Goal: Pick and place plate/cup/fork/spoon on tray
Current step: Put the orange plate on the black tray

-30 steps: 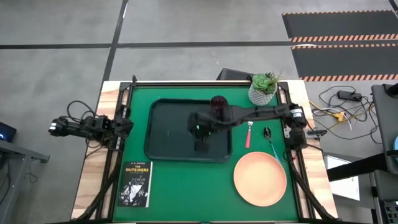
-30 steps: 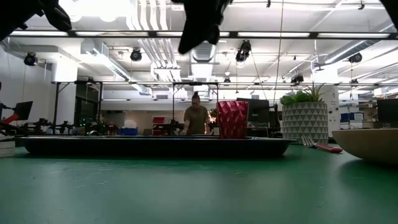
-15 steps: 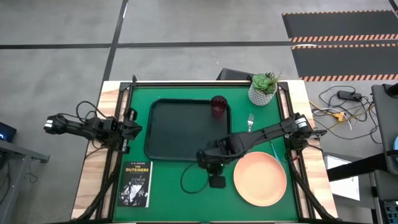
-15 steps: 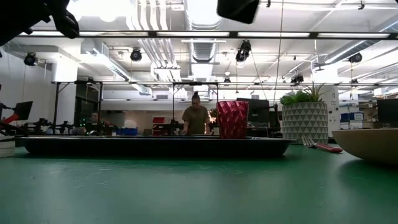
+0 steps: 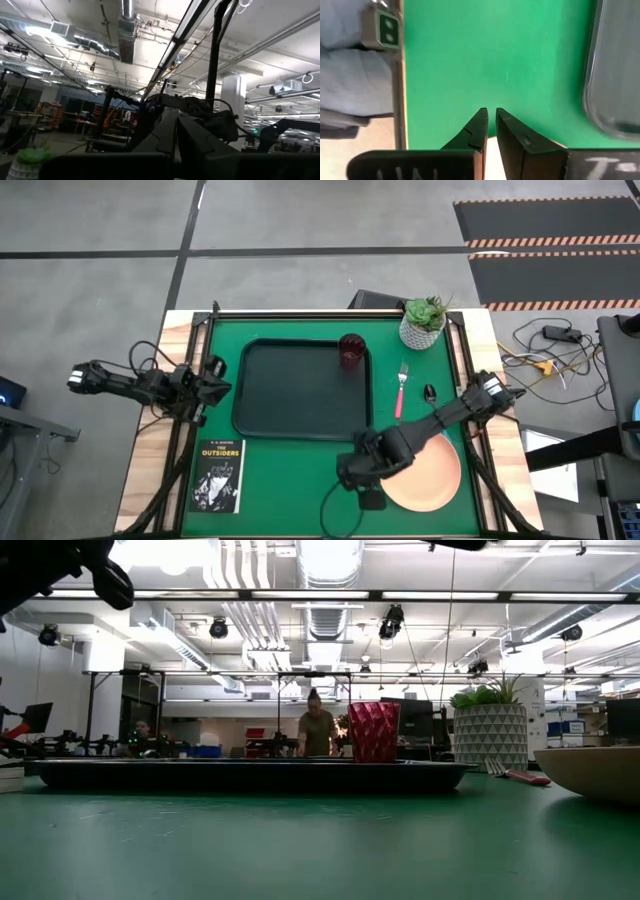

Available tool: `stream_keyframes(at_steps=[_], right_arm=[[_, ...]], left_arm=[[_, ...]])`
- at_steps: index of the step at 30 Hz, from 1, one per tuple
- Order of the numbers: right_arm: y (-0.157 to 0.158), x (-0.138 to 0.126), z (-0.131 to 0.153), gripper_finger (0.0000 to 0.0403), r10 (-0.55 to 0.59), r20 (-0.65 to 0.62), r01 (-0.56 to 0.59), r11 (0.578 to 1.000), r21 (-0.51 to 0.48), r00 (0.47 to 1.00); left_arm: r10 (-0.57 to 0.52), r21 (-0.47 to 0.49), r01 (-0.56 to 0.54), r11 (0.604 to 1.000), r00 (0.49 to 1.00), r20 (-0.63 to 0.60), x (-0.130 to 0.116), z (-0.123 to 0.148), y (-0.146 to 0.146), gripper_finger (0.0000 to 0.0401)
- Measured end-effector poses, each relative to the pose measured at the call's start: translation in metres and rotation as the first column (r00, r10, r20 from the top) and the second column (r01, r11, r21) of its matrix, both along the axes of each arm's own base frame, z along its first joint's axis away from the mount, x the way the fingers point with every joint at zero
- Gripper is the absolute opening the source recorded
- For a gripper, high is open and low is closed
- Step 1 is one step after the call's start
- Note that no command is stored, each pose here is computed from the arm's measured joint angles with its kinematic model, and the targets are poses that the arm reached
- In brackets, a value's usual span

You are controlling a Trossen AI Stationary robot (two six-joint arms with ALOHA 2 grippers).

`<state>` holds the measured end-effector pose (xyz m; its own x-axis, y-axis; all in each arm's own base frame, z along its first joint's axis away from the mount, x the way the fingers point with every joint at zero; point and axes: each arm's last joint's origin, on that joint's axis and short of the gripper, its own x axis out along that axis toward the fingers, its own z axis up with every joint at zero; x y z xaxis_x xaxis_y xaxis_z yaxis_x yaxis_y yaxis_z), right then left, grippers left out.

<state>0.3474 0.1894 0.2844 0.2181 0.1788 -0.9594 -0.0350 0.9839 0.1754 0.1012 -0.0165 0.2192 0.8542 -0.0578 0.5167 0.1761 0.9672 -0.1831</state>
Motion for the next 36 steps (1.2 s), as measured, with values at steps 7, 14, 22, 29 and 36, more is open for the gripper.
stream_keyframes(at_steps=[7,14,22,29,36], right_arm=[[-0.003,-0.036,-0.015,0.0027,-0.128,-0.090,0.127,0.992,-0.020,0.988],[-0.014,-0.062,-0.042,0.0033,-0.440,-0.156,0.455,0.887,0.075,0.884],[-0.009,-0.059,-0.069,0.0122,-0.617,-0.226,0.655,0.737,0.170,0.753],[0.001,-0.044,-0.091,0.0185,-0.664,-0.261,0.704,0.702,0.104,0.701],[0.000,-0.041,-0.103,0.0179,-0.750,-0.307,0.767,0.635,-0.091,0.585]], left_arm=[[0.002,-0.002,-0.002,1.000,1.000,0.025,0.000,0.002,0.000,0.0000],[0.029,0.028,-0.032,0.999,0.996,0.087,-0.005,0.007,0.001,0.0000],[0.093,0.080,-0.108,0.991,0.980,0.175,-0.010,0.014,0.002,0.0000],[0.130,0.094,-0.159,0.983,0.957,0.261,-0.016,0.020,0.004,0.0000],[0.133,0.086,-0.163,0.983,0.950,0.283,-0.018,0.022,0.004,0.0000]])
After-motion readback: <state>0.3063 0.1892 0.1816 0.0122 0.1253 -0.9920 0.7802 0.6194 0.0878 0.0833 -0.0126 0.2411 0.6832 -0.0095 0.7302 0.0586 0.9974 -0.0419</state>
